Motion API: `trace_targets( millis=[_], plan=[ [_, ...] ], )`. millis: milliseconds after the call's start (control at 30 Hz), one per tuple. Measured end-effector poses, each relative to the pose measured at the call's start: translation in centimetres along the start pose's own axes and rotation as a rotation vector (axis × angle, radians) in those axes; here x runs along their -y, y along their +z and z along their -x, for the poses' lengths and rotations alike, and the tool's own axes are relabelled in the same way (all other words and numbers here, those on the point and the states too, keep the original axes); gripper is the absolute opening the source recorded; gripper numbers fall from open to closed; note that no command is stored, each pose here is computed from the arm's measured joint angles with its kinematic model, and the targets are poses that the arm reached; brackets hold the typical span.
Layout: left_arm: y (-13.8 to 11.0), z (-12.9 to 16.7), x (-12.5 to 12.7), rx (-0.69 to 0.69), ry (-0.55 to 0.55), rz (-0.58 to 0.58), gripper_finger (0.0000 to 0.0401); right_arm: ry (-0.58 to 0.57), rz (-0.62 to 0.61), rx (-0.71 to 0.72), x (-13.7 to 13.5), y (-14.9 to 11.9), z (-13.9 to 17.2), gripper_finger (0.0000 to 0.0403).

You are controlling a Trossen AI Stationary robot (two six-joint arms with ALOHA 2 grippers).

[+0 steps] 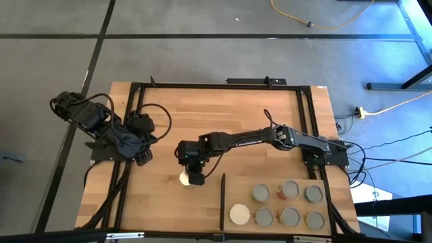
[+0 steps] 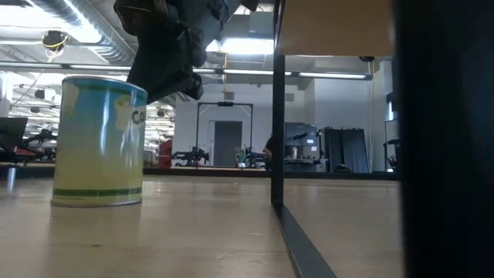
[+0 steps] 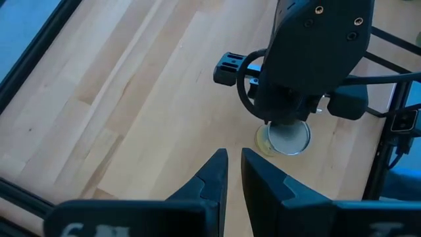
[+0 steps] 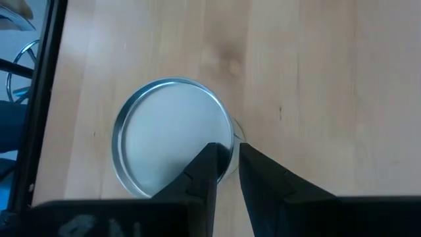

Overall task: Pick and place cans onto a shelf
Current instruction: Put the canned carrots on the shelf

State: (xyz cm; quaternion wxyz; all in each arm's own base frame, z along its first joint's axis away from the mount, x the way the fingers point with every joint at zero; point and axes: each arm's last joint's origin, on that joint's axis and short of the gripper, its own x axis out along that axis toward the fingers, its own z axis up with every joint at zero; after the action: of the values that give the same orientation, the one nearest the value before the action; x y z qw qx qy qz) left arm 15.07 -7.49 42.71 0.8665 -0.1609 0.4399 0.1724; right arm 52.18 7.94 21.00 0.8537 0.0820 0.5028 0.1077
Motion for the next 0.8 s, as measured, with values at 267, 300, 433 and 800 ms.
trace_targets(
  millis=[267,300,433,800],
  plan=[
    [0.0,0.0,0.0,0.0,0.0,0.0,0.0037,-0.011,-0.022,-0.001,0.0,0.0,-0.1,0.0043],
    [0.0,0.0,0.0,0.0,0.0,0.0,0.0037,-0.017,-0.019,-0.001,0.0,0.0,-0.1,0.0032],
    [0.0,0.0,0.0,-0.001,-0.001,0.016,0.0037,-0.019,0.047,-0.006,0.1,-0.1,-0.1,0.0007],
    [0.0,-0.1,0.1,-0.004,0.0,0.078,0.0037,-0.031,0.176,-0.056,0.0,-0.3,1.2,0.0002]
  ],
)
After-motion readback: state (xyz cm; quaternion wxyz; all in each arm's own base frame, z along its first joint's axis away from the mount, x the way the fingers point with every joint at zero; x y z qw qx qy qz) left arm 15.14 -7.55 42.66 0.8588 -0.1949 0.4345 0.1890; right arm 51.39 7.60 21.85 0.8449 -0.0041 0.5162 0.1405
